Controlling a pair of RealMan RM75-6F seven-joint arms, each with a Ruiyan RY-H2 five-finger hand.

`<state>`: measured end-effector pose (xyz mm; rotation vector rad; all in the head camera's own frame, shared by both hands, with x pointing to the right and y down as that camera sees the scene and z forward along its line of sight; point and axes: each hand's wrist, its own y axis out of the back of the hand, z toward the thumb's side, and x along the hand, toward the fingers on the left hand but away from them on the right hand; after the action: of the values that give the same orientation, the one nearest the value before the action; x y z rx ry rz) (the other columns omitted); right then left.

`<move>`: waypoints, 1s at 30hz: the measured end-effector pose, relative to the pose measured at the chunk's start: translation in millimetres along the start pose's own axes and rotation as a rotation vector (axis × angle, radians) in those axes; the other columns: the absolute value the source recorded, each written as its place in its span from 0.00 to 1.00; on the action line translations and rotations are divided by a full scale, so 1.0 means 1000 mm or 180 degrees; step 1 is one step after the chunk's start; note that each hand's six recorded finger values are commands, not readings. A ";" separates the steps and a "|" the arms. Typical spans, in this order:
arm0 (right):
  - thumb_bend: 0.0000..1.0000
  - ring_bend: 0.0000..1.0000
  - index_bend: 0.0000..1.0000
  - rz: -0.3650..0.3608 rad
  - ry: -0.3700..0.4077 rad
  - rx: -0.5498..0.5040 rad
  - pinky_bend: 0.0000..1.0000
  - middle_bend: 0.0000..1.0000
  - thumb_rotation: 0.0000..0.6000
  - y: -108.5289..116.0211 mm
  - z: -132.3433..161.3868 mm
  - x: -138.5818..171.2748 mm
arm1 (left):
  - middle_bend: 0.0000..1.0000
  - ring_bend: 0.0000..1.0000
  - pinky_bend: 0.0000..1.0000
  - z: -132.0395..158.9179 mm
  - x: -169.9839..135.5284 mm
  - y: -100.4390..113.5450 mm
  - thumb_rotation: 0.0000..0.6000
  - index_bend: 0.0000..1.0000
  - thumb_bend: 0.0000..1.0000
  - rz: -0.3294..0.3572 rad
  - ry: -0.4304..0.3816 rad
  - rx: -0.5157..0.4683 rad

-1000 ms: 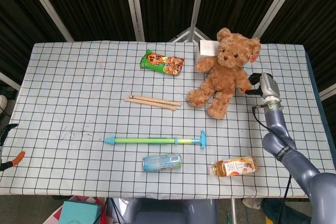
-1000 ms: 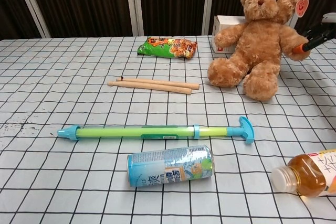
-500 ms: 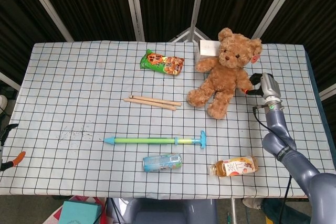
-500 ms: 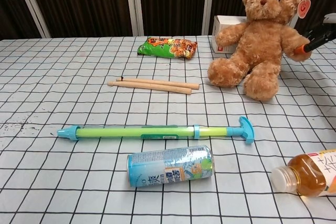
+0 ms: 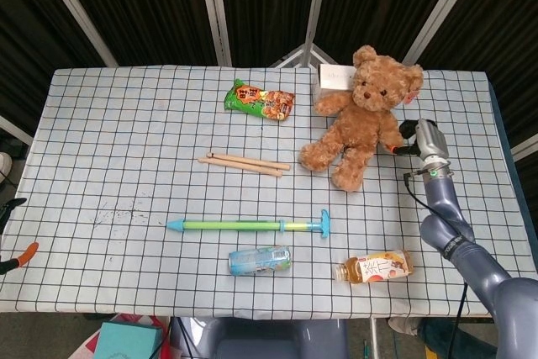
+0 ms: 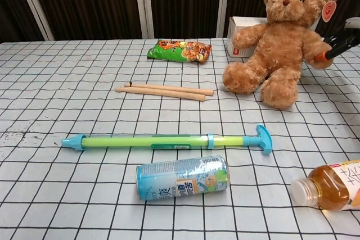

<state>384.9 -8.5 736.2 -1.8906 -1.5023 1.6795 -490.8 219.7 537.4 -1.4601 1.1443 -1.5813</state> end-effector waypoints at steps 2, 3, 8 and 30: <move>0.27 0.24 0.44 -0.0019 0.0026 0.0011 0.00 0.46 1.00 0.003 0.002 0.000 | 0.00 0.00 0.12 0.000 0.000 0.000 1.00 0.21 0.31 -0.0006 -0.0003 0.0004; 0.23 0.13 0.33 -0.0021 0.0044 0.0015 0.00 0.36 1.00 0.004 0.003 0.001 | 0.00 0.00 0.12 0.001 0.000 0.000 1.00 0.21 0.31 -0.0006 -0.0005 0.0006; 0.15 0.00 0.00 0.0100 0.0104 0.0058 0.00 0.11 1.00 0.004 0.006 0.006 | 0.00 0.00 0.12 0.002 0.001 -0.001 1.00 0.21 0.31 -0.0012 -0.0014 0.0012; 0.15 0.05 0.08 -0.0367 0.0283 0.0495 0.00 0.16 1.00 0.056 -0.093 0.173 | 0.00 0.00 0.12 0.000 -0.003 0.002 1.00 0.21 0.31 -0.0156 -0.0110 -0.0152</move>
<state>463.6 139.5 619.5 -1.7408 -1.3767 1.5904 -490.6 221.7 534.7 -1.5516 1.1415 -1.5654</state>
